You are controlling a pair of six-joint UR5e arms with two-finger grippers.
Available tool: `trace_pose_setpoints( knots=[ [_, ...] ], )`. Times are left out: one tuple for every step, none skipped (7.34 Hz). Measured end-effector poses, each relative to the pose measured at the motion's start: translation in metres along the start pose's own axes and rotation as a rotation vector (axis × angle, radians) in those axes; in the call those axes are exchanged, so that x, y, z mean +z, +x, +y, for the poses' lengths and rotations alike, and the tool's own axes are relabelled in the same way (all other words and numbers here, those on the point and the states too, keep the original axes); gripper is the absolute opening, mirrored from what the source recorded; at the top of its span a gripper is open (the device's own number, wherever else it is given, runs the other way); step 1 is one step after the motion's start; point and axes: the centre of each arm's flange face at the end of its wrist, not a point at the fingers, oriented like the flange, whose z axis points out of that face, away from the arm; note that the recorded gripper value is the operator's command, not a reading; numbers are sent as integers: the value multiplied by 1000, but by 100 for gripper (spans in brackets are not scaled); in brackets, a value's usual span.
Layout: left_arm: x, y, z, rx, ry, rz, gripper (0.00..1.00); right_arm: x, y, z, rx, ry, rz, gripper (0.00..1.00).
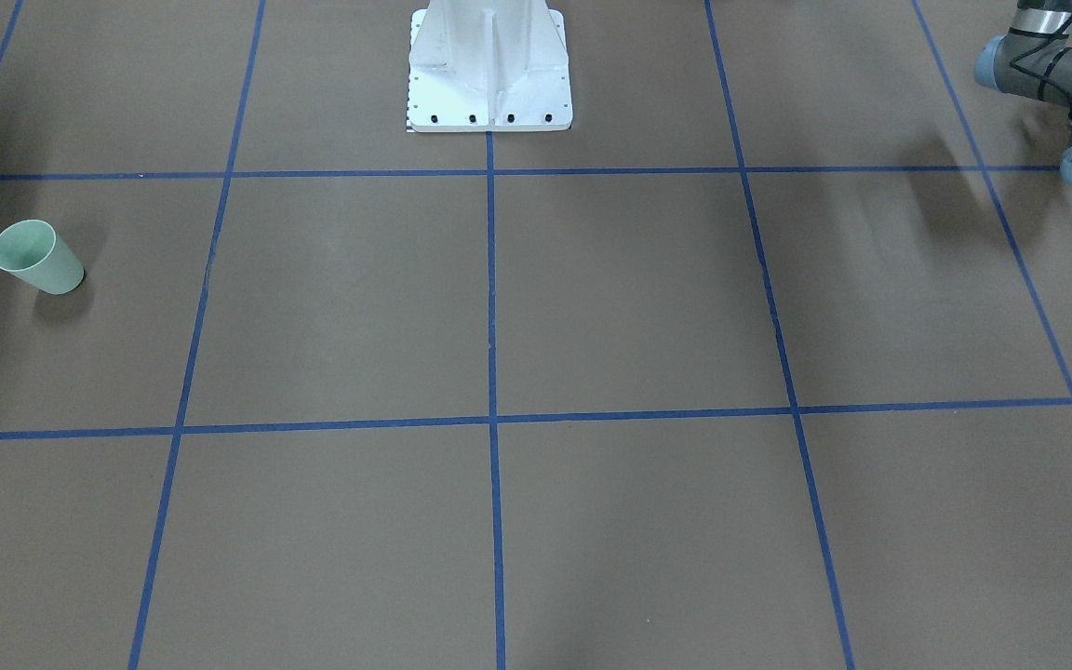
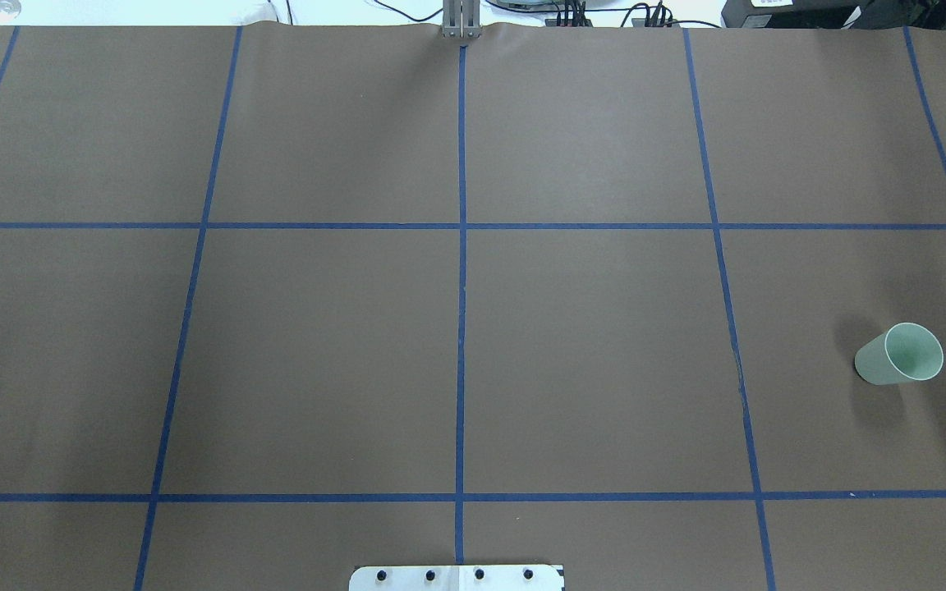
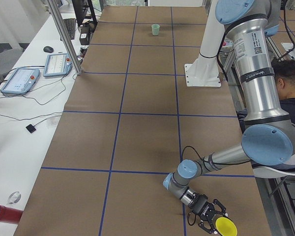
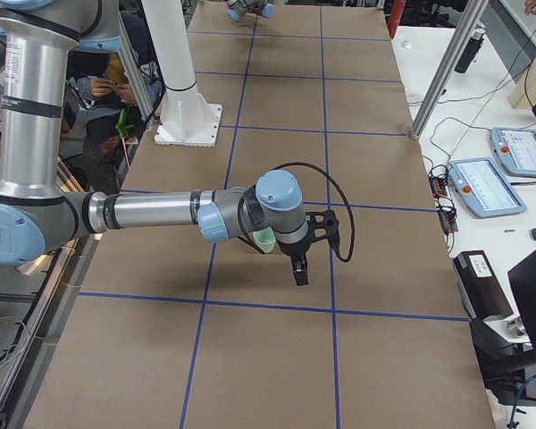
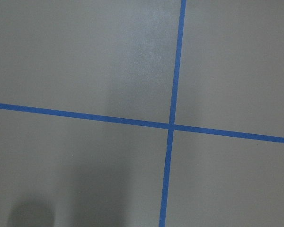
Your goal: Transfer and stack yellow cup on green cup
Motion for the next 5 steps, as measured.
trace_pose_setpoints(
  knots=[
    [1, 6, -7, 14, 34, 72, 26, 0, 0, 0, 2, 0, 0, 99],
    [0, 15, -14, 35, 64, 160, 26, 0, 0, -1, 3, 0, 1, 99],
    [-1, 26, -23, 55, 100, 252, 21, 0, 0, -2, 2, 1, 1, 99],
    [0, 37, -32, 61, 136, 338, 21, -1, -1, -3, 1, 3, 0, 99],
    [-2, 47, -42, 72, 161, 420, 21, -2, -2, -5, -2, 7, -1, 99]
  ],
)
